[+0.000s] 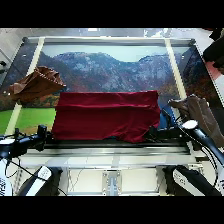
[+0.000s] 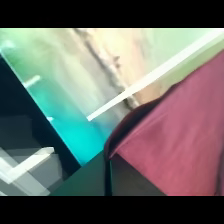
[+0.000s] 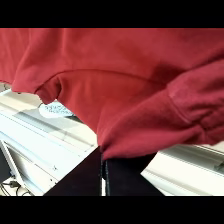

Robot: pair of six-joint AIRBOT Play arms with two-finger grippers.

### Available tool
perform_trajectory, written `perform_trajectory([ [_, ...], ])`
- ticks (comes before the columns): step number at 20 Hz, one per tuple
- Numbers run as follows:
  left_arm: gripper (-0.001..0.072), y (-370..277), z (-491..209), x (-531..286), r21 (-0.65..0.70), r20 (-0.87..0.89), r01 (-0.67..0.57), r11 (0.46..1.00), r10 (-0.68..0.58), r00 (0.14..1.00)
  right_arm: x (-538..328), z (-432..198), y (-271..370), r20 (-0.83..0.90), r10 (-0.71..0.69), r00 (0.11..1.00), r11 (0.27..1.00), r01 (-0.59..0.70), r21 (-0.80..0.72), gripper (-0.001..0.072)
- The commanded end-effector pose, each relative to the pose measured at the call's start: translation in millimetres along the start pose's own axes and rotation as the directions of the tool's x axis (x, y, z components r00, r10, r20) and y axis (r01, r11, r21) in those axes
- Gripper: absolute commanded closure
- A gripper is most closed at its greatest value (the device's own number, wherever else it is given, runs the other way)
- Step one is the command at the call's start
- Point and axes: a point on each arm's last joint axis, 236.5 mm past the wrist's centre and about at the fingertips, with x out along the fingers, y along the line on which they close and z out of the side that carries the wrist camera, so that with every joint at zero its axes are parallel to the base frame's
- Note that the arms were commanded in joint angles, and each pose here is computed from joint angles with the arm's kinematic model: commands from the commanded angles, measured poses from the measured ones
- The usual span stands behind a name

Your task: Fold the shirts.

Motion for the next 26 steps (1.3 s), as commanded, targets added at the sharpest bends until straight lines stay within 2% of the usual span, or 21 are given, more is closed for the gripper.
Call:
perform_trajectory([
  [1, 0.0694, -13.6, 1.1, -6.4, 0.024, 0.008, 0.043, 0.999, -0.043, 0.999, -6.3, -5.0, 11.8, -0.023, 0.023, 0.999, 0.999, -0.023, -0.030, 0.0699],
  [3, 0.0694, -34.3, 5.2, -26.2, 0.085, 0.041, 0.086, 0.993, -0.089, 0.995, -23.3, -7.3, 34.4, -0.026, 0.046, 0.999, 0.995, -0.048, -0.086, 0.0699],
  [6, 0.0695, -73.8, 30.5, -81.6, 0.204, 0.207, 0.144, 0.968, -0.186, 0.961, -59.7, -4.1, 64.3, 0.039, 0.020, 0.999, 0.985, -0.013, -0.170, 0.0700],
  [8, 0.0695, -103.1, 47.1, -123.5, 0.278, 0.329, 0.165, 0.946, -0.255, 0.909, -89.9, 9.9, 79.0, 0.156, -0.033, 0.987, 0.974, 0.067, -0.219, 0.0701],
  [10, 0.0696, -127.9, 46.4, -139.3, 0.353, 0.332, 0.177, 0.919, -0.300, 0.894, -113.0, 39.0, 97.2, 0.291, -0.023, 0.956, 0.961, 0.101, -0.256, 0.0703],
  [12, 0.0696, -141.5, 41.9, -128.7, 0.388, 0.294, 0.184, 0.903, -0.310, 0.904, -118.6, 65.1, 101.2, 0.341, -0.017, 0.940, 0.960, 0.111, -0.259, 0.0703],
  [15, 0.0697, -166.7, 34.8, -93.3, 0.455, 0.240, 0.177, 0.873, -0.312, 0.919, -100.6, 100.3, 94.8, 0.324, 0.018, 0.946, 0.965, 0.069, -0.255, 0.0702],
  [17, 0.0697, -184.1, 41.1, -63.6, 0.498, 0.243, 0.139, 0.856, -0.291, 0.925, -90.2, 132.1, 88.5, 0.332, 0.033, 0.943, 0.969, 0.052, -0.243, 0.0702],
  [23, 0.0697, -205.0, 101.3, -5.5, 0.441, 0.249, 0.067, 0.895, -0.194, 0.949, -73.2, 222.3, 71.1, 0.308, 0.000, 0.951, 0.966, 0.079, -0.245, 0.0702],
  [26, 0.0697, -208.9, 115.7, 19.1, 0.431, 0.234, 0.051, 0.901, -0.166, 0.958, -49.3, 243.0, 47.1, 0.269, -0.025, 0.963, 0.975, 0.082, -0.205, 0.0702],
])
